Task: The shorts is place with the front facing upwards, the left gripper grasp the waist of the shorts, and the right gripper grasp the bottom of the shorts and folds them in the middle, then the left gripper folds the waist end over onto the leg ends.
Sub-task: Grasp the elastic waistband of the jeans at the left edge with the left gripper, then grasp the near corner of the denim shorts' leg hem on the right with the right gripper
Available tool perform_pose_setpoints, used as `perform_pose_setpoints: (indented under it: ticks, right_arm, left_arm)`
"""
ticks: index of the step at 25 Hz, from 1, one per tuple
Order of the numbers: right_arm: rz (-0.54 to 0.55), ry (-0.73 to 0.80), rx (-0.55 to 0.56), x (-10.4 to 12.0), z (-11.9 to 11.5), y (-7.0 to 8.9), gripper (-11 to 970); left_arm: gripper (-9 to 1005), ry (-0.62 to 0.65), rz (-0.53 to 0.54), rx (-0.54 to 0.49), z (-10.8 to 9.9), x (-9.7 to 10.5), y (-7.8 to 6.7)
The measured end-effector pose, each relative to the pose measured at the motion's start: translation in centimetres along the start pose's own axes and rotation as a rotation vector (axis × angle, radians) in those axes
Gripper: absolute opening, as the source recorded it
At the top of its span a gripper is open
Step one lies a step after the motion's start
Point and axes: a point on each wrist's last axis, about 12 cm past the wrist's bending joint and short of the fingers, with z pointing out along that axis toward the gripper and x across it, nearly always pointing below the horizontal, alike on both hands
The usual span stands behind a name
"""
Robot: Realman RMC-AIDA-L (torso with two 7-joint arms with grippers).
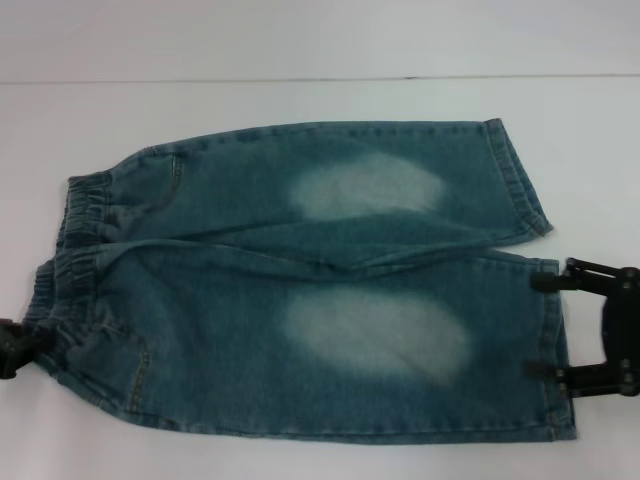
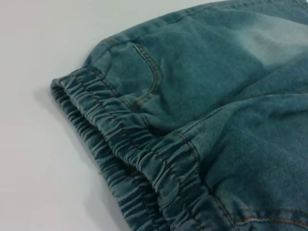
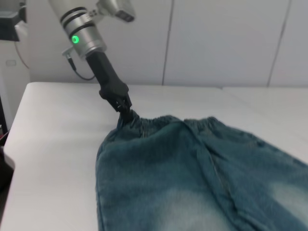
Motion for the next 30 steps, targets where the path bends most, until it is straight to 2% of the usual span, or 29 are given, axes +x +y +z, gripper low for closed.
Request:
perform_pose_setpoints:
  ticks: [2,7,12,19,25,30]
  right_arm:
    - [0.024,0.036,-0.013,-0.3,-0.6,-0.2,943]
    - [0.070,0.206,-0.097,-2.1,-2.8,-0.4,943]
    - [0.128,0.418,-0.126,-4.3,-3.6,-2.0,943]
    - [0.197,0.657,-0.189,-5.2,-1.9,-3.7,942]
    - [0.198,0.734,-0.292,-5.2,0.2,-3.1,942]
    - [0.208,0.773,-0.326,-5.1,1.3,-2.8,941]
  left_arm:
    - [97,0.000,0.005,0.003,0.1,-0.2,-0.1]
    - [79,-0.002,0.012,-0.006,0.5,-0.6,0.0]
    - [61,-0.003,0.014,-0.008,0.6,-0.6,0.0]
    - [63,0.002,0.005,0.005,0.9,-0.3,0.0]
    - [69,0.000,0.003,-0.005,1.0,-0.3,0.1]
    - [74,0.001,0.000,-0.001,1.1,-0.2,0.0]
